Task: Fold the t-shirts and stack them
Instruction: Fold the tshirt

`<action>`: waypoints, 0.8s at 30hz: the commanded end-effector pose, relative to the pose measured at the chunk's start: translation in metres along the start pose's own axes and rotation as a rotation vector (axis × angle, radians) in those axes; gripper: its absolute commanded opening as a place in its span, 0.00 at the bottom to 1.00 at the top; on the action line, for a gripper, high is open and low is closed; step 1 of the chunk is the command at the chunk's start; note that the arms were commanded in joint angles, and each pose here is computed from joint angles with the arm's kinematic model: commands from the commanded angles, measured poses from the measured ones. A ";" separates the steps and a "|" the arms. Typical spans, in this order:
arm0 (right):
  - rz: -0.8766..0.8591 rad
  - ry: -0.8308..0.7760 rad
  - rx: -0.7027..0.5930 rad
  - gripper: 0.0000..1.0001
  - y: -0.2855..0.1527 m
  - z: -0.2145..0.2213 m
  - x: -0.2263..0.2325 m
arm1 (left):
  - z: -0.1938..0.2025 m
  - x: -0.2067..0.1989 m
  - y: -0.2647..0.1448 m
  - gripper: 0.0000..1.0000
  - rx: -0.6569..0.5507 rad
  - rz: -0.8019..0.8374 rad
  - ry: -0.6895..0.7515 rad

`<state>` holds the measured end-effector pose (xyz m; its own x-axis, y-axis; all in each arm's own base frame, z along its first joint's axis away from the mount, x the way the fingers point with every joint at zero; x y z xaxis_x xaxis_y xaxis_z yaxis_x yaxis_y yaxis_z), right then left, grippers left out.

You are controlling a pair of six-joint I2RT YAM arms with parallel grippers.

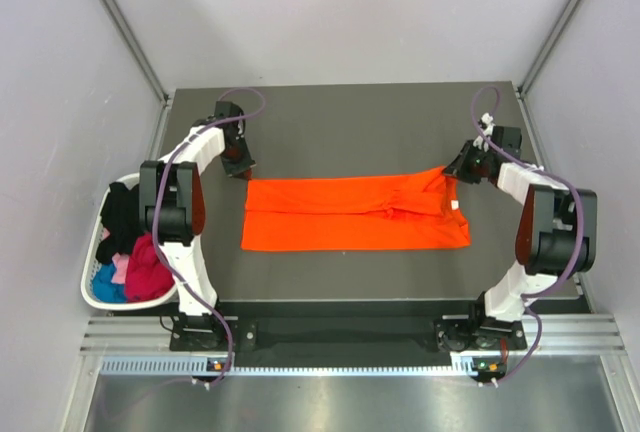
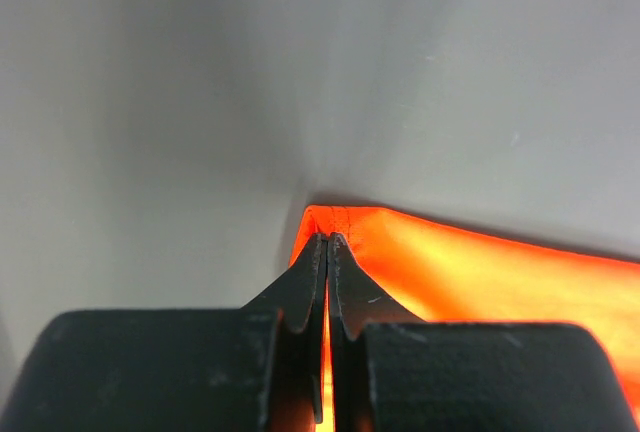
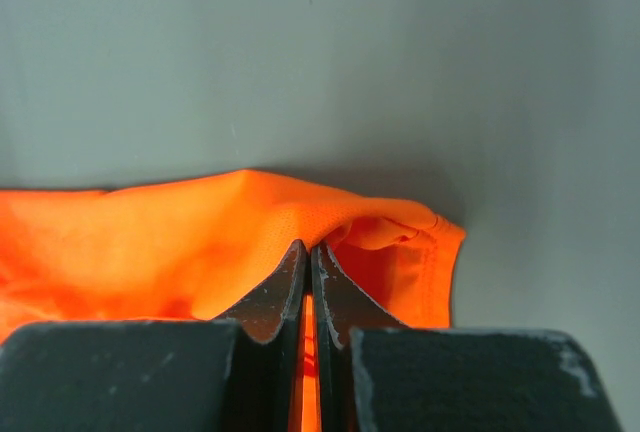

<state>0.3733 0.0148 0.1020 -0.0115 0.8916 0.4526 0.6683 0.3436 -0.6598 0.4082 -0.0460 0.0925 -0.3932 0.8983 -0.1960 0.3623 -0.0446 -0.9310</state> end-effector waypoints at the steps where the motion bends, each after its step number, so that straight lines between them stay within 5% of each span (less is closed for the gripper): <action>1: -0.028 -0.026 -0.085 0.00 0.001 -0.030 0.000 | -0.010 -0.003 -0.001 0.00 -0.020 0.015 -0.031; 5: -0.042 -0.017 -0.080 0.04 0.000 -0.031 0.001 | -0.009 0.001 -0.002 0.00 -0.025 0.005 -0.031; 10: -0.063 -0.021 -0.046 0.27 -0.011 -0.022 0.008 | -0.007 0.003 -0.003 0.00 -0.026 0.004 -0.028; 13: -0.054 -0.018 -0.018 0.34 -0.014 -0.012 0.007 | -0.005 0.003 -0.003 0.00 -0.023 0.009 -0.029; 24: -0.080 -0.028 0.023 0.35 -0.008 0.006 0.002 | -0.004 0.002 0.003 0.00 -0.022 0.018 -0.035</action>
<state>0.3618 0.0193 0.0966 -0.0368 0.8700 0.4918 0.6239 0.4044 -0.6687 0.4051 -0.0431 0.0837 -0.4144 0.8900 -0.1901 0.3409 -0.0419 -0.9392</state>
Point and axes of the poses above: each gripper's point midway between its finger pads, its own y axis out along the fingers, its own x axis along the line the jaws close on, z = x × y, the point moved 5 cm from there along -y, back along the fingers, and after that the axes turned 6 degrees about -y, right-handed, at the moved point
